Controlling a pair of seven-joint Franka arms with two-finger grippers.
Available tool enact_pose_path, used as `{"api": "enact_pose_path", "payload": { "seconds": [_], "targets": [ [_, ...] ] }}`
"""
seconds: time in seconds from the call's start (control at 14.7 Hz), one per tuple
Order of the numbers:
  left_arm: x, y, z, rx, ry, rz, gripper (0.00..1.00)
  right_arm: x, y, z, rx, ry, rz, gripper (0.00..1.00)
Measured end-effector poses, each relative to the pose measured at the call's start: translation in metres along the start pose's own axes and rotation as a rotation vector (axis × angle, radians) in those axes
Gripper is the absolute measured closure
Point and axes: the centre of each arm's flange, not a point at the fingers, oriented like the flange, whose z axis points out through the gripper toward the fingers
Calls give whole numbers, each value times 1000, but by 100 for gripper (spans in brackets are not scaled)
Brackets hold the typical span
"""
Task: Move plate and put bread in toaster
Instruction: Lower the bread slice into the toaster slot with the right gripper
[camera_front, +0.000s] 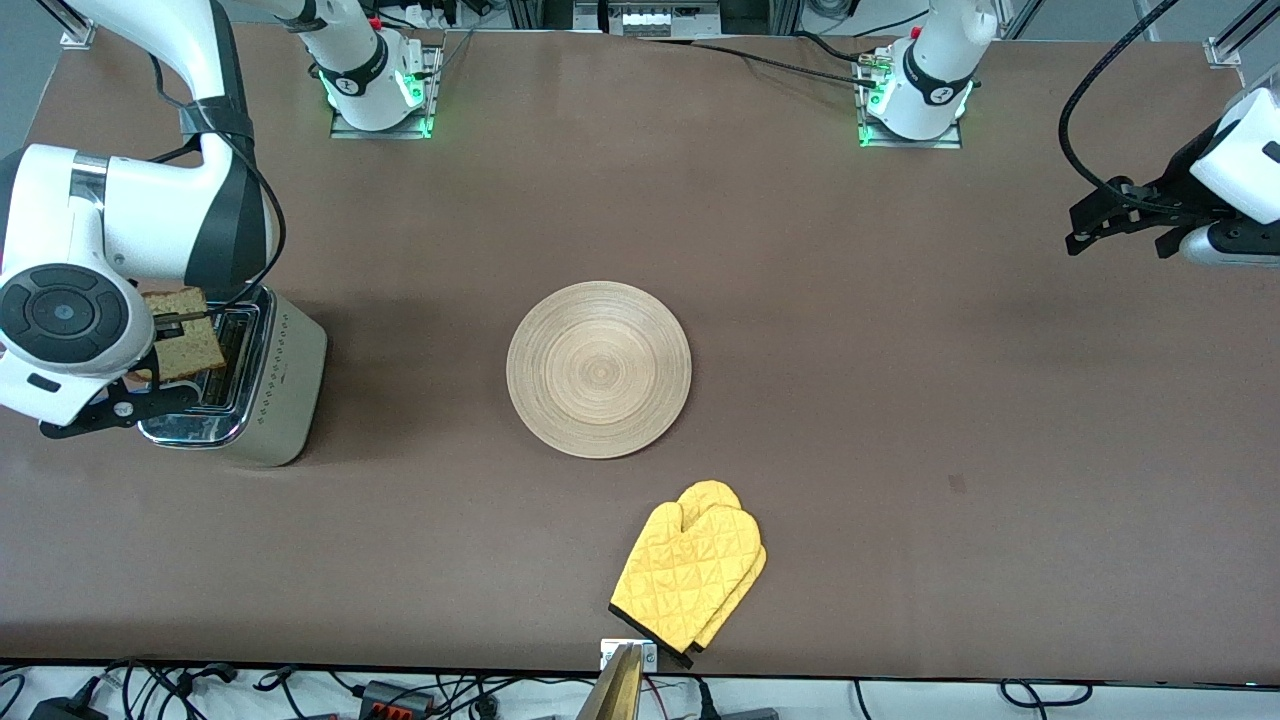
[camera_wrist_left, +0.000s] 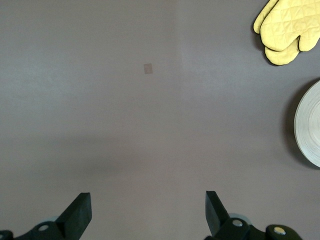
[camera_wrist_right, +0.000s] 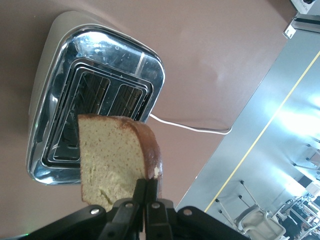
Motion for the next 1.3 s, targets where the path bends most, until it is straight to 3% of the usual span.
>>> {"api": "enact_pose_path", "payload": {
  "seconds": [0.27,0.55,1.3],
  "targets": [
    [0,0,0,0,0,0,0,18,-12,15,-14,-15,0,97],
    [0,0,0,0,0,0,0,44,-25,26,-45,38,23,97],
    [0,0,0,0,0,0,0,68,-39,28,-82,56,84,97]
  ]
}}
